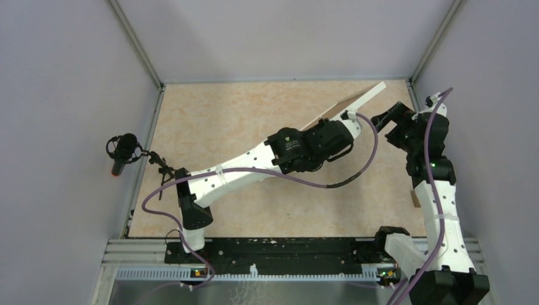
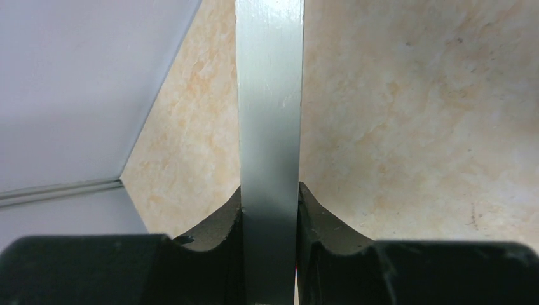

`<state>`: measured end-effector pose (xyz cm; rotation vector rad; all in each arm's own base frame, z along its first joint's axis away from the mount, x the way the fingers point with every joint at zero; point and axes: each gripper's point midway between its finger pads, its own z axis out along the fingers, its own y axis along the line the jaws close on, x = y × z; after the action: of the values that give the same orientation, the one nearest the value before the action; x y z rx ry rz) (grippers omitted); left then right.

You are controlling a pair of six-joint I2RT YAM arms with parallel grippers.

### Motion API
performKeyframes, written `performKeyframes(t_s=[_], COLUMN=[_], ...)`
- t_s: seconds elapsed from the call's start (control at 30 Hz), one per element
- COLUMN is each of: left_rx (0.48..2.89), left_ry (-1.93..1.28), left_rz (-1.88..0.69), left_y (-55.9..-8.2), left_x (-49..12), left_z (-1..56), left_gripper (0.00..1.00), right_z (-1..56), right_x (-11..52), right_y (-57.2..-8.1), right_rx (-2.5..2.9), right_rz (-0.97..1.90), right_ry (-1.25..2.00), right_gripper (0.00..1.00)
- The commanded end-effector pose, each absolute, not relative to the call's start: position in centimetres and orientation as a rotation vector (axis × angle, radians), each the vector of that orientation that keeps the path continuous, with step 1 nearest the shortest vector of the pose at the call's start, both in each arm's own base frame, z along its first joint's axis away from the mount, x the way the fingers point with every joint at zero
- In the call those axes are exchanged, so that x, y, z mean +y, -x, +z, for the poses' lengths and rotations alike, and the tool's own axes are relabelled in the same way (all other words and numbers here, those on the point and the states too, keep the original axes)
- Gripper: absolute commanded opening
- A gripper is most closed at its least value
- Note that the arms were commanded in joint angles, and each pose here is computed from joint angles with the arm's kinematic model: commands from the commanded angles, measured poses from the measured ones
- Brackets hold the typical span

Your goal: Put the photo into the frame

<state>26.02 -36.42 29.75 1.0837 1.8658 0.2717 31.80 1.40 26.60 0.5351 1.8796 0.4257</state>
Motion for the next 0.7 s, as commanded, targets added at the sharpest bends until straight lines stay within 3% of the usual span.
performKeyframes(t_s=[0.0, 0.37, 0.67], left_rx=[1.773, 1.828, 1.905], left_ry=[-0.766, -0.533, -0.315], left_rz=[-0.014, -0.511, -0.706], left_y=[-26.8, -29.4, -32.5], left_x=[-35.4, -34.0, -28.7], left_z=[40.0, 44.5, 42.0], left_gripper=[0.00, 0.00, 0.00], right_z=[30.2, 29.7, 29.0], right_x=[-1.0, -0.1, 0.1], right_y=[-30.6, -31.2, -31.7], right_rx=[1.811, 1.831, 1.836], right_rz=[0.283, 0.331, 0.347], right_ry=[-0.555, -0.519, -0.513], right_gripper=[0.99, 0.99, 0.99])
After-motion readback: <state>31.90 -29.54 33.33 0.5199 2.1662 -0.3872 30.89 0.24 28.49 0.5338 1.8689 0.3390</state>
